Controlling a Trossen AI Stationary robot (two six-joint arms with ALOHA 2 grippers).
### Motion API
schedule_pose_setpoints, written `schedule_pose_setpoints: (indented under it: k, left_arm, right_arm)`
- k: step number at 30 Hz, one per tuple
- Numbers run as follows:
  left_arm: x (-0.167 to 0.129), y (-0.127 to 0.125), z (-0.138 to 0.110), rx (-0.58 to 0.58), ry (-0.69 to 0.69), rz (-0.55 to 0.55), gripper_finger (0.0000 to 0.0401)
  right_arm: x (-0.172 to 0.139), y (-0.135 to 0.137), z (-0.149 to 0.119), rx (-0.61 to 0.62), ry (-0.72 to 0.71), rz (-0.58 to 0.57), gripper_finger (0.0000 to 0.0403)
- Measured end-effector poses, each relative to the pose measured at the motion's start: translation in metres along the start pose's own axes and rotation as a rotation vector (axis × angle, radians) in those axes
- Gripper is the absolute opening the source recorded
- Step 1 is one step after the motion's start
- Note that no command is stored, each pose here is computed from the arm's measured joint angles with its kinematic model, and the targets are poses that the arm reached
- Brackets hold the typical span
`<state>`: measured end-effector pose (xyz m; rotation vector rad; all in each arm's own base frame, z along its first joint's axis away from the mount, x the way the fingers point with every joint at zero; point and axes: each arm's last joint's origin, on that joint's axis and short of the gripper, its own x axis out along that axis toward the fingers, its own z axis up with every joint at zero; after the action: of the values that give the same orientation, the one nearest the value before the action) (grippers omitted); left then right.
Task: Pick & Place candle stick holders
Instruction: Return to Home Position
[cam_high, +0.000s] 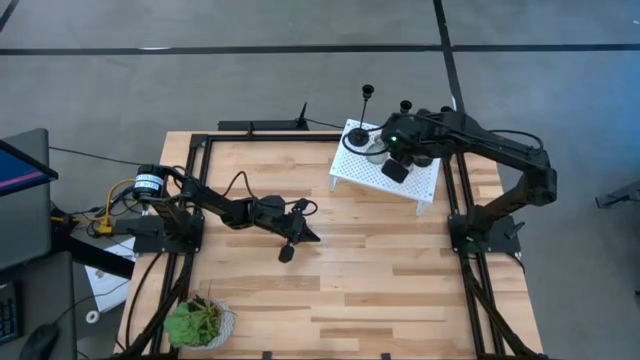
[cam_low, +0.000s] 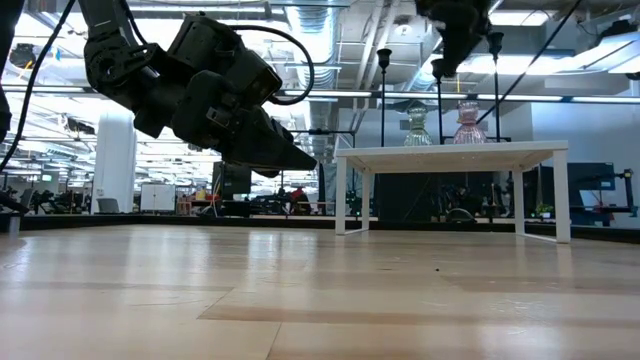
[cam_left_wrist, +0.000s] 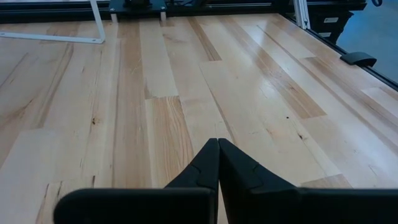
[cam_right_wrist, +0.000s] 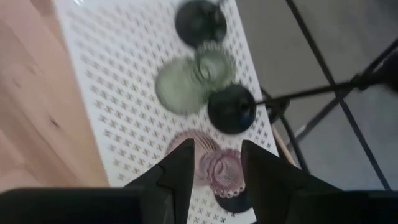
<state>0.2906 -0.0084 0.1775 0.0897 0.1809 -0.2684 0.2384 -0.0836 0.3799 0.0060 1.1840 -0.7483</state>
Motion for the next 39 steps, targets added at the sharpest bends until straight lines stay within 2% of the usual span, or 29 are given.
schedule_pose_setpoints:
  k: [7, 10, 14, 18, 23, 27, 33, 39]
  left_arm:
    - [0.000, 0.000, 0.000, 0.000, 0.001, 0.000, 0.0004]
    - [0.000, 0.000, 0.000, -0.001, 0.003, -0.001, 0.0004]
    - [0.000, 0.000, 0.000, -0.001, 0.004, -0.001, 0.0004]
    - [0.000, 0.000, -0.001, -0.002, 0.008, -0.001, 0.0004]
    - [-0.003, -0.002, -0.008, -0.008, 0.030, -0.003, 0.0004]
    - [-0.004, -0.002, -0.009, -0.008, 0.031, -0.004, 0.0004]
    - [-0.004, -0.002, -0.009, -0.008, 0.030, -0.003, 0.0004]
    - [-0.004, -0.002, -0.009, -0.008, 0.029, -0.004, 0.0004]
  right_arm:
    - [-0.041, -0.003, 0.007, -0.016, -0.128, 0.042, 0.0120]
    - [-0.059, -0.007, 0.006, -0.013, -0.173, 0.006, 0.0115]
    - [-0.080, -0.015, -0.003, 0.031, -0.185, -0.071, 0.0077]
    - [-0.098, -0.021, -0.018, 0.061, -0.236, -0.005, 0.0011]
    - [-0.112, -0.022, -0.041, 0.132, -0.283, 0.065, 0.0003]
    - [-0.107, -0.017, -0.063, 0.163, -0.268, 0.095, 0.0001]
    - [-0.074, -0.001, -0.100, 0.193, -0.196, 0.053, 0.0000]
    - [-0.034, 0.015, -0.130, 0.260, -0.262, 0.073, 0.0000]
